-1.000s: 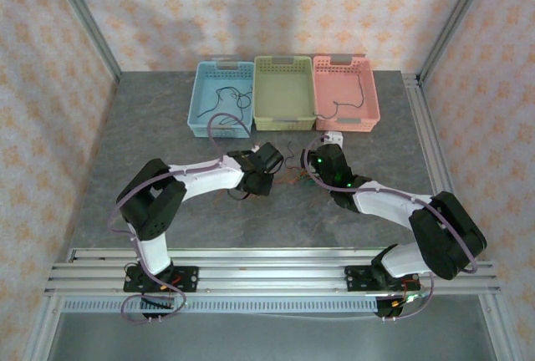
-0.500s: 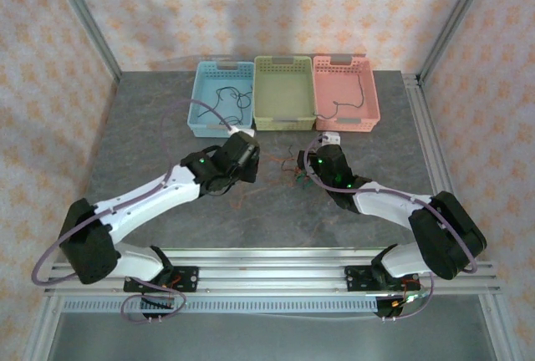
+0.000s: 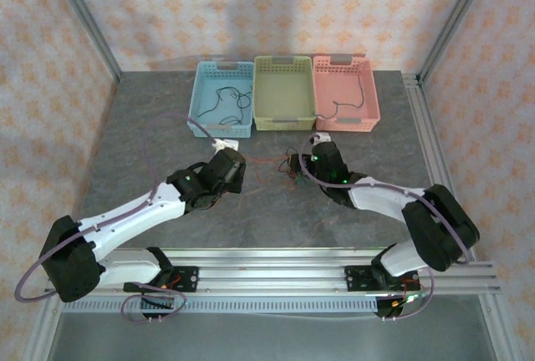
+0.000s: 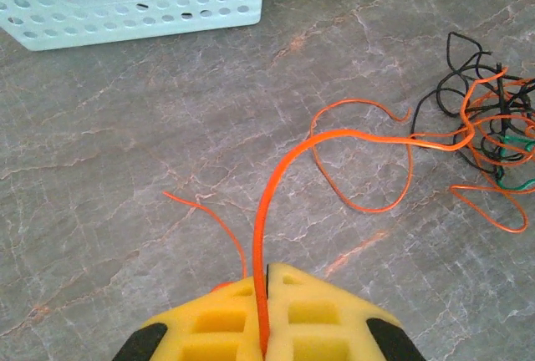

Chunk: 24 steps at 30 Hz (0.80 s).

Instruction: Untangle the cables

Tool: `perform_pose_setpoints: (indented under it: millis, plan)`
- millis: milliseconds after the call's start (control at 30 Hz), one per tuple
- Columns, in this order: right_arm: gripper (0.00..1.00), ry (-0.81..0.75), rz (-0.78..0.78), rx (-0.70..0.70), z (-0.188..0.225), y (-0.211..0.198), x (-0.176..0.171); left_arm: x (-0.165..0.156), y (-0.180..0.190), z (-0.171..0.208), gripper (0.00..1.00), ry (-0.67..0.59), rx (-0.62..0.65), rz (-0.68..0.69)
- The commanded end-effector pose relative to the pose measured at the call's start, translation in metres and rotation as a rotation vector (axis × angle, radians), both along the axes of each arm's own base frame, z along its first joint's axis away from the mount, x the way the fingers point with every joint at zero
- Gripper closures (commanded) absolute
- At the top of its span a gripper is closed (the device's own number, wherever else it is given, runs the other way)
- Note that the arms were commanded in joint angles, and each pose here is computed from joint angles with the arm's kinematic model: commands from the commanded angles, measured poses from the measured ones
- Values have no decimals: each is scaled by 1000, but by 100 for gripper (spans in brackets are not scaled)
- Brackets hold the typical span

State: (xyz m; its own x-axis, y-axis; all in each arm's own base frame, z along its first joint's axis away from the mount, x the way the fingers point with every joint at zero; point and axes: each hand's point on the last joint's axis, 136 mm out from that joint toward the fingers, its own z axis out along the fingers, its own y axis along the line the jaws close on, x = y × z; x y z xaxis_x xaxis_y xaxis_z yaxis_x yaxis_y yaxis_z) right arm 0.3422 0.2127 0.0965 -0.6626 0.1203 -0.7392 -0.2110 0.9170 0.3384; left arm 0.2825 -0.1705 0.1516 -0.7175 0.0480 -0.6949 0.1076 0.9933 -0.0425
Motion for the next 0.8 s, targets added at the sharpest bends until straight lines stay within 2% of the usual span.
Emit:
perform_pose_setpoints:
  millis: [0,167,433,533,700,767]
  plan:
    - [42,64,33,-54,-11,4,-3,6,6,8,100,-52,11,36]
    - [44,128,59,-109,-25,5,-6,5,9,9,100,-59,12,47]
    - [55,205,55,-198,-43,1,-6,4,19,16,100,-91,19,79]
    - [68,206,50,-225,-43,-3,-5,4,24,18,100,-101,31,96]
    - [100,147,11,-240,-32,-14,-1,2,42,34,100,-155,49,163]
    - [100,119,-21,-242,-27,-23,2,-1,54,49,100,-189,39,206]
